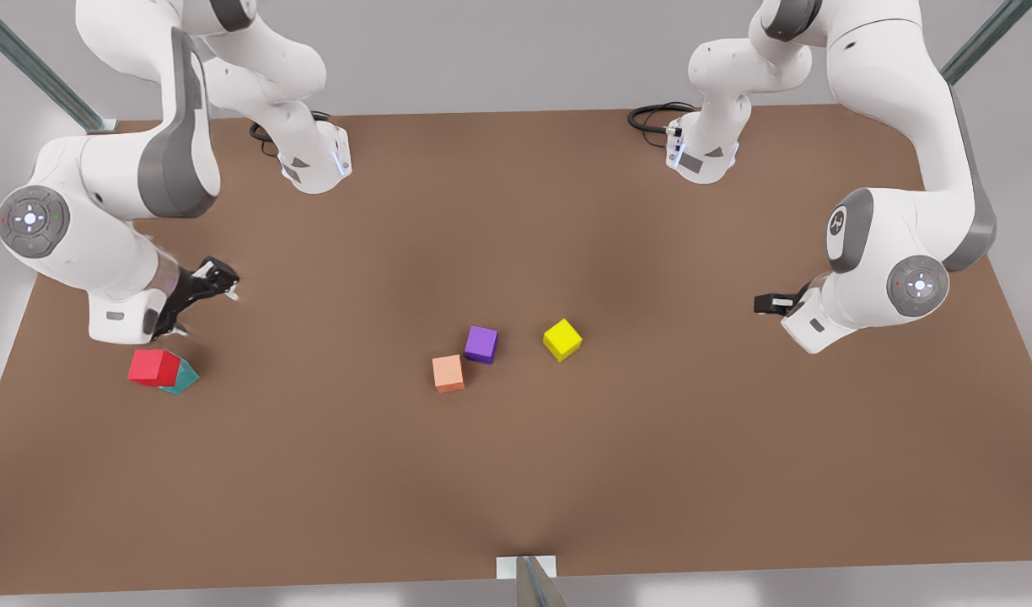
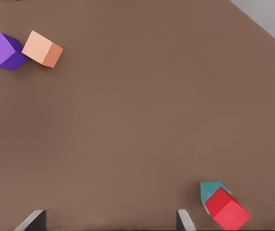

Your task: Pick up red wooden cube and pass to hand red wooden cube and place in blue wooden cube

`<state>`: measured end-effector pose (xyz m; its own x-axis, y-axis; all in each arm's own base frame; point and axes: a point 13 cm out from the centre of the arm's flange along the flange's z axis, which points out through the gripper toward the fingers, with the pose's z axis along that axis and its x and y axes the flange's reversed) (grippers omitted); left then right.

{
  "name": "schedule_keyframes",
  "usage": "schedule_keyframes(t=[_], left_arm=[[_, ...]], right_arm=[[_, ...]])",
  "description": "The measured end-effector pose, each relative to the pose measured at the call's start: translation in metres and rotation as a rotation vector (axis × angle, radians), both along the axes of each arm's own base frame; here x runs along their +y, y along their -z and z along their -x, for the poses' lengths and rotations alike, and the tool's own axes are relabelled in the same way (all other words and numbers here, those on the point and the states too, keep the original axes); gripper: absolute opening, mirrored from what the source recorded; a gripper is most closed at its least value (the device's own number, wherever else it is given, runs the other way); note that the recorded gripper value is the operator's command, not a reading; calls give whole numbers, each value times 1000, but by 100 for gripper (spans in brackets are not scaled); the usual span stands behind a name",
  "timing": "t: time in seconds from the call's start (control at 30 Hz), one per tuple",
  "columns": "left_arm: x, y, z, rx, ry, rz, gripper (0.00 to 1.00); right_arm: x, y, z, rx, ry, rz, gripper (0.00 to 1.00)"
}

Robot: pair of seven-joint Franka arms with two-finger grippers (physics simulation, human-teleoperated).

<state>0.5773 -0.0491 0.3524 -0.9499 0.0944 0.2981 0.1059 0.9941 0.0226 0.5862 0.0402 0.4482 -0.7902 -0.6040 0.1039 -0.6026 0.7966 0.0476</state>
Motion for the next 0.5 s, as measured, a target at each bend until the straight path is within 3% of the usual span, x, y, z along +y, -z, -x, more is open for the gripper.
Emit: schedule_keyframes(t=[0.5], left_arm=[[0, 1, 1, 6, 1, 0, 100]], right_arm=[[-21, -2, 18, 62, 426, 25, 100]])
